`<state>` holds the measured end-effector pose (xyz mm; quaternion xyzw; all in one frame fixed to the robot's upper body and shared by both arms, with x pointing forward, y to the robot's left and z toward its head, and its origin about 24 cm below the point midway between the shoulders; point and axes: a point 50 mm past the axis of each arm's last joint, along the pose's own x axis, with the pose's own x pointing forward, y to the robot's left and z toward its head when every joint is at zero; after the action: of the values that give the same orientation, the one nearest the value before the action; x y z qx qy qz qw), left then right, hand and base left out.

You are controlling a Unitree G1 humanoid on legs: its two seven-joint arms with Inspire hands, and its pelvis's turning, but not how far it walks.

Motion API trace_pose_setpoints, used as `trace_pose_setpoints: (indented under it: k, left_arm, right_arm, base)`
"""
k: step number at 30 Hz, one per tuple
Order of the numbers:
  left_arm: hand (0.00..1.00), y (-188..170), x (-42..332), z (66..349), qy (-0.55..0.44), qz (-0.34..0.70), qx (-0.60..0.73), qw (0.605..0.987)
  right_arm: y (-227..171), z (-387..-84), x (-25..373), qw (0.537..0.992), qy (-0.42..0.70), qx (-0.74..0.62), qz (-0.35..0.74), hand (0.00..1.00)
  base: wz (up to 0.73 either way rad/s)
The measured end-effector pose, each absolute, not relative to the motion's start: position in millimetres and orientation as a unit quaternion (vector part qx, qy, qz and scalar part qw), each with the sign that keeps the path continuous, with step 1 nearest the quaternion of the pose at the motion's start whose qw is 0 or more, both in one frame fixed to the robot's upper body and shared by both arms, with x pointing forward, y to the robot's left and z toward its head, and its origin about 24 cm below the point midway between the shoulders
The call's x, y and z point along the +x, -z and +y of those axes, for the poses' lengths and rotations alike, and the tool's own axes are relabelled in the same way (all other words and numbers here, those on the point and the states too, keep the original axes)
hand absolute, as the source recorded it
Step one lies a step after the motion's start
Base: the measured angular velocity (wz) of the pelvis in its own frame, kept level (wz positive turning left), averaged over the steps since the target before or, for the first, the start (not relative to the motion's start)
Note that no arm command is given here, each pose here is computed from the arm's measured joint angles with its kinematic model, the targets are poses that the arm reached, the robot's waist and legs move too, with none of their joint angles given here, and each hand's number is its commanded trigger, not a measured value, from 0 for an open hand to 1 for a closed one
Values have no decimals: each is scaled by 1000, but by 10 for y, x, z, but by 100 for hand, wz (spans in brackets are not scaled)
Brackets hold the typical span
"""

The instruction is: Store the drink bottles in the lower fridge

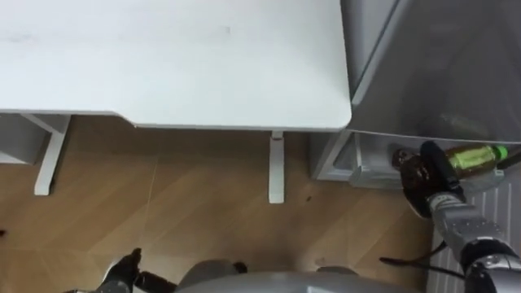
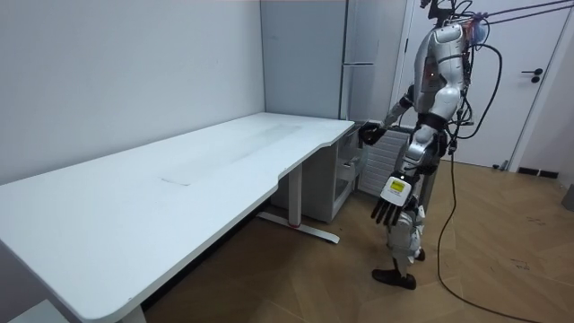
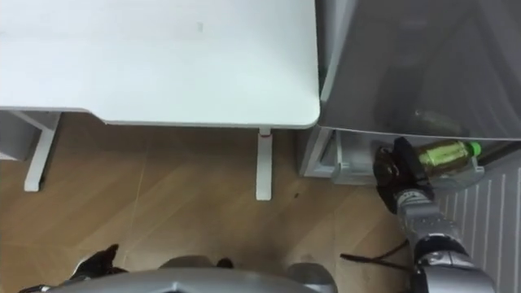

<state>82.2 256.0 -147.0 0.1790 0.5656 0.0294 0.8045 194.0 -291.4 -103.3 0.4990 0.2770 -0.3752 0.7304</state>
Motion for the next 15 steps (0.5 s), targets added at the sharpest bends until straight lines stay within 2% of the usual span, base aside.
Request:
trace_pose_setpoints:
  k: [8,15]
  left_arm:
    - [0,1421,1160,2485,-14,532,180,827]
    - [0,1405,1243,2524,-31,528,182,829]
  right_arm:
    - [901,-2918,2213,740,358,498,277,100]
    - [667,-2941,2525,753,336,505,254,100]
  base:
    - [5]
    - [0]
